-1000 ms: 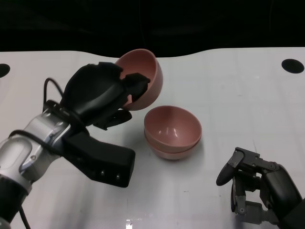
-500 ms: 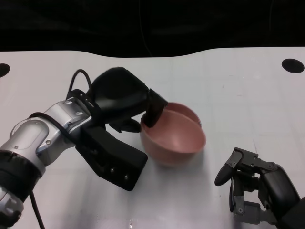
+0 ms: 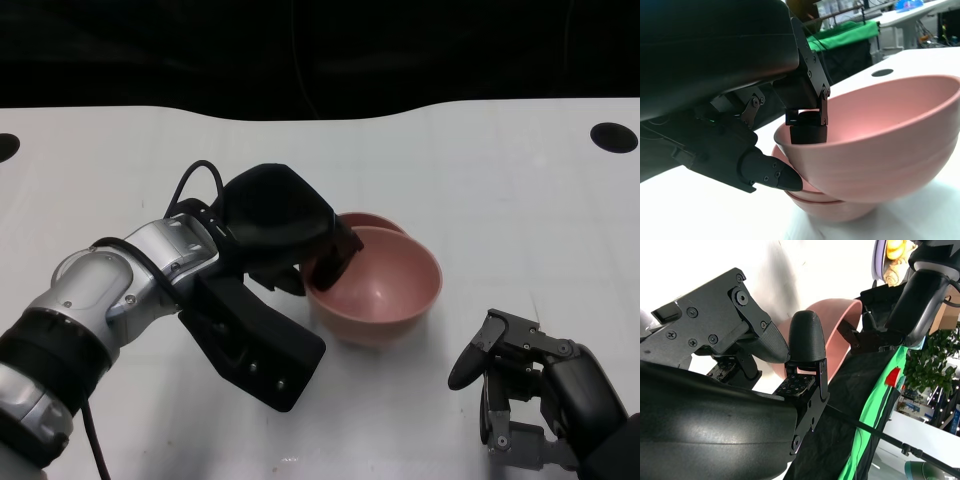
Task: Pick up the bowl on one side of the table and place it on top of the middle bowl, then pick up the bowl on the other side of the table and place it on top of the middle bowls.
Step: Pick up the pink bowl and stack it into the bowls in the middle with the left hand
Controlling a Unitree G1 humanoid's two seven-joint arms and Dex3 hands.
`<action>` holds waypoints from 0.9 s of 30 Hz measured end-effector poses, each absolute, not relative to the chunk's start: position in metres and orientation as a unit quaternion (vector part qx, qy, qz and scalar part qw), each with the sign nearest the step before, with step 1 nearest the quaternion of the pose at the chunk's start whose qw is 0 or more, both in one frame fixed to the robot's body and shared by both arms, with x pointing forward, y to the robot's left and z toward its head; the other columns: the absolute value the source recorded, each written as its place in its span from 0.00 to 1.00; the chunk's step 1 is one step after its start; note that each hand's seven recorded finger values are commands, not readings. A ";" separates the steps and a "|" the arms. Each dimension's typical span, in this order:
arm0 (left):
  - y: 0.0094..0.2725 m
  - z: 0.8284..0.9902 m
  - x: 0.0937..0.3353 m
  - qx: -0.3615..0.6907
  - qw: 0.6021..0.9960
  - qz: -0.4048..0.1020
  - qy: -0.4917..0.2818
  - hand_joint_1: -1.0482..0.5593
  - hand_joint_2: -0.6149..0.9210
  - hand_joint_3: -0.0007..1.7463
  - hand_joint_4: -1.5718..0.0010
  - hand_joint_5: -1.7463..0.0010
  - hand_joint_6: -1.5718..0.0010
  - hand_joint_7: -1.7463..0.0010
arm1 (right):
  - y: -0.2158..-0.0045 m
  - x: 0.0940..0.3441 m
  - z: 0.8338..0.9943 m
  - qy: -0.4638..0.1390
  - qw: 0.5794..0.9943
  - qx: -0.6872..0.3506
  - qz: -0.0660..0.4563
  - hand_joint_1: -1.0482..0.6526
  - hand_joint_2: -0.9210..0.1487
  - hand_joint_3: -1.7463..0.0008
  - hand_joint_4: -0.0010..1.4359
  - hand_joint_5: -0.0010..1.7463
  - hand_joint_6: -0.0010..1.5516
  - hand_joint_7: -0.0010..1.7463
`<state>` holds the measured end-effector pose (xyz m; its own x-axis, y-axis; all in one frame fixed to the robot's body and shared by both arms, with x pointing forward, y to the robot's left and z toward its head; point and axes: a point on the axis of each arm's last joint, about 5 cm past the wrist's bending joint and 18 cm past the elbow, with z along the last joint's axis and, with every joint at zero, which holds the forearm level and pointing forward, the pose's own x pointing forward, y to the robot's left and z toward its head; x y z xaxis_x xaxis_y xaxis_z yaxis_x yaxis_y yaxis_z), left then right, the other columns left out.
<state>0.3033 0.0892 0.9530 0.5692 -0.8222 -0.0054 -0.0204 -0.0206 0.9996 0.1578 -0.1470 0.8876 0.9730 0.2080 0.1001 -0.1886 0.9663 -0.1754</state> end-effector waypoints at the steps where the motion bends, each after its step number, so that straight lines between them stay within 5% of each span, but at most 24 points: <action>1: 0.090 0.951 0.303 0.637 0.621 -0.312 -0.334 0.46 0.97 0.03 0.45 0.00 0.41 0.45 | -0.147 0.158 0.888 -0.059 0.990 -0.083 0.100 0.60 0.59 0.10 0.66 1.00 0.53 0.88; 5: 0.089 0.938 0.298 0.628 0.651 -0.259 -0.338 0.48 0.97 0.02 0.44 0.00 0.50 0.23 | -0.147 0.158 0.888 -0.060 0.990 -0.083 0.100 0.60 0.59 0.10 0.66 1.00 0.52 0.88; 9: 0.087 0.931 0.295 0.620 0.674 -0.216 -0.339 0.46 0.95 0.01 0.44 0.00 0.39 0.55 | -0.147 0.158 0.888 -0.060 0.990 -0.083 0.100 0.60 0.58 0.10 0.66 1.00 0.52 0.88; 12: 0.086 0.928 0.293 0.616 0.688 -0.188 -0.335 0.44 0.98 0.01 0.43 0.00 0.34 0.68 | -0.147 0.158 0.888 -0.060 0.990 -0.083 0.100 0.60 0.58 0.10 0.66 1.00 0.52 0.88; 20: 0.086 0.925 0.292 0.631 0.684 -0.160 -0.328 0.42 0.99 0.01 0.42 0.00 0.31 0.68 | -0.147 0.158 0.888 -0.059 0.990 -0.083 0.100 0.60 0.58 0.10 0.66 1.00 0.52 0.88; 24: 0.085 0.924 0.291 0.634 0.677 -0.155 -0.341 0.43 0.99 0.00 0.39 0.00 0.37 0.52 | -0.147 0.158 0.888 -0.059 0.990 -0.083 0.100 0.60 0.58 0.10 0.66 1.00 0.52 0.88; 27: 0.084 0.922 0.290 0.641 0.663 -0.150 -0.356 0.45 0.99 0.00 0.38 0.00 0.38 0.52 | -0.147 0.158 0.888 -0.059 0.990 -0.083 0.100 0.60 0.58 0.10 0.66 1.00 0.52 0.88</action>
<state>0.2897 0.0838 0.9216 0.7008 -0.6563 0.2794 -0.2578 0.1321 0.9571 0.1579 -0.1472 0.8876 0.9729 0.2081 0.1010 -0.1884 0.9661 -0.1764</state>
